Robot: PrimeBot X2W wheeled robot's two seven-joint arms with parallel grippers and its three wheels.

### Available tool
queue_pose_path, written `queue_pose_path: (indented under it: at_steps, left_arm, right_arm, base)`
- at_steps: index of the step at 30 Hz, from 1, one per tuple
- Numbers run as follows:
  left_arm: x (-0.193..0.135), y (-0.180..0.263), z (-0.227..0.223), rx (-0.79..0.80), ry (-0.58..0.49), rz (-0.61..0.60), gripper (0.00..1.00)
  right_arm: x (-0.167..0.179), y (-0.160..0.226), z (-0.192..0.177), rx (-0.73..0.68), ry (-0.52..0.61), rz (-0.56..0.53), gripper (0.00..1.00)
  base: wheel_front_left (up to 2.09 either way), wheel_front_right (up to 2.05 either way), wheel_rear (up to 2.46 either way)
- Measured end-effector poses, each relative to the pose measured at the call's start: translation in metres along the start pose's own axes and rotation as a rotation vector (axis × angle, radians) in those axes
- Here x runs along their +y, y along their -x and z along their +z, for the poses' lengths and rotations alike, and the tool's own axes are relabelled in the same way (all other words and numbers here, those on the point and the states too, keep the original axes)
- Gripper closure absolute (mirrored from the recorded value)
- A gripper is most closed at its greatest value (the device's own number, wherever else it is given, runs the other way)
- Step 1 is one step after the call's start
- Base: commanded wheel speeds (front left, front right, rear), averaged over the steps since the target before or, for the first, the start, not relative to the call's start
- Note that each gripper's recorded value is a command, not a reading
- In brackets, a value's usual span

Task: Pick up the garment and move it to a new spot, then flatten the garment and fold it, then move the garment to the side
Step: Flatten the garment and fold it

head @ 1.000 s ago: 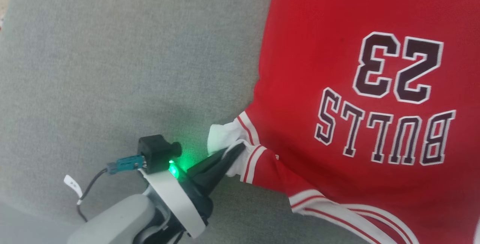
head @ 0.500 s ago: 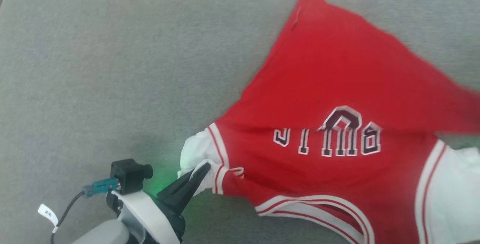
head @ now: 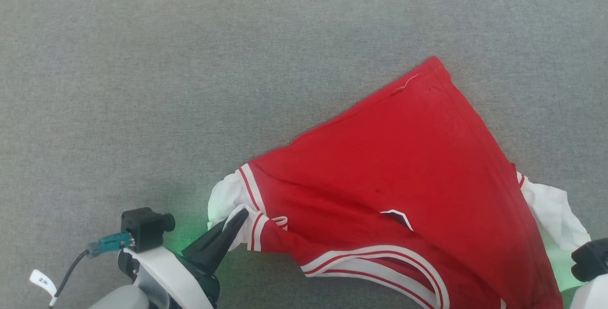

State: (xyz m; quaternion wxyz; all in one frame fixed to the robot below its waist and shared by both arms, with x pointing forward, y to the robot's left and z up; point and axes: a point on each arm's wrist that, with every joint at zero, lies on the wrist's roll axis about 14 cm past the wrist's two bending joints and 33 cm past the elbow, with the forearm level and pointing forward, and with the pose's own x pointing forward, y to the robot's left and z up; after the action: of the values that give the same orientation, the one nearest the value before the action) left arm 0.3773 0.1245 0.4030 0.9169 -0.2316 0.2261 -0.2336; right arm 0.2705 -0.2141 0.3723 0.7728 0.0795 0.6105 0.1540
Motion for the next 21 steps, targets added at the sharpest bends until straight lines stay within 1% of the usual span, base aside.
queue_pose_path:
  at_steps: [2, 3, 4, 5, 9, 13, 15, 16, 17, 18, 21]
  left_arm:
    - [-0.001, -0.001, -0.001, 0.003, -0.002, -0.005, 1.0]
    - [-0.002, -0.001, -0.001, 0.006, -0.003, -0.007, 1.0]
    - [-0.002, -0.001, -0.001, 0.006, -0.004, -0.009, 1.0]
    - [-0.003, -0.001, -0.001, 0.006, -0.005, -0.01, 1.0]
    - [-0.005, 0.0, 0.002, -0.007, -0.006, -0.011, 1.0]
    - [-0.01, 0.003, 0.001, -0.021, 0.008, -0.012, 1.0]
    - [-0.011, 0.005, 0.0, -0.026, 0.016, -0.008, 1.0]
    - [-0.012, 0.006, 0.0, -0.032, 0.019, -0.006, 1.0]
    - [-0.013, 0.005, 0.0, -0.035, 0.02, -0.007, 1.0]
    - [-0.014, 0.005, 0.0, -0.039, 0.025, -0.006, 1.0]
    - [-0.014, 0.002, 0.0, -0.045, 0.032, -0.004, 1.0]
  right_arm:
    - [0.001, -0.001, 0.001, -0.013, 0.012, -0.009, 1.0]
    - [0.001, 0.0, 0.006, -0.038, 0.021, -0.014, 0.56]
    - [0.0, 0.001, 0.014, -0.075, 0.029, -0.02, 0.09]
    - [0.001, 0.003, 0.022, -0.105, 0.04, -0.02, 0.0]
    - [0.006, 0.018, 0.041, -0.179, 0.069, -0.008, 0.0]
    - [0.01, 0.044, 0.075, -0.283, 0.121, 0.0, 0.0]
    - [0.011, 0.058, 0.102, -0.359, 0.164, -0.009, 0.0]
    - [0.013, 0.07, 0.138, -0.461, 0.207, -0.023, 0.0]
    - [0.015, 0.072, 0.154, -0.503, 0.228, -0.029, 0.0]
    - [0.02, 0.072, 0.168, -0.532, 0.259, -0.027, 0.0]
    - [0.03, 0.057, 0.205, -0.571, 0.298, -0.015, 0.0]
  base:
    - [0.0, 0.0, 0.0]
    - [0.0, 0.0, 0.0]
    - [0.0, 0.0, 0.0]
    - [0.0, 0.0, 0.0]
    - [0.0, 0.0, 0.0]
    - [0.0, 0.0, 0.0]
    - [0.0, 0.0, 0.0]
    - [0.0, 0.0, 0.0]
    - [0.0, 0.0, 0.0]
    - [0.0, 0.0, 0.0]
    - [0.0, 0.0, 0.0]
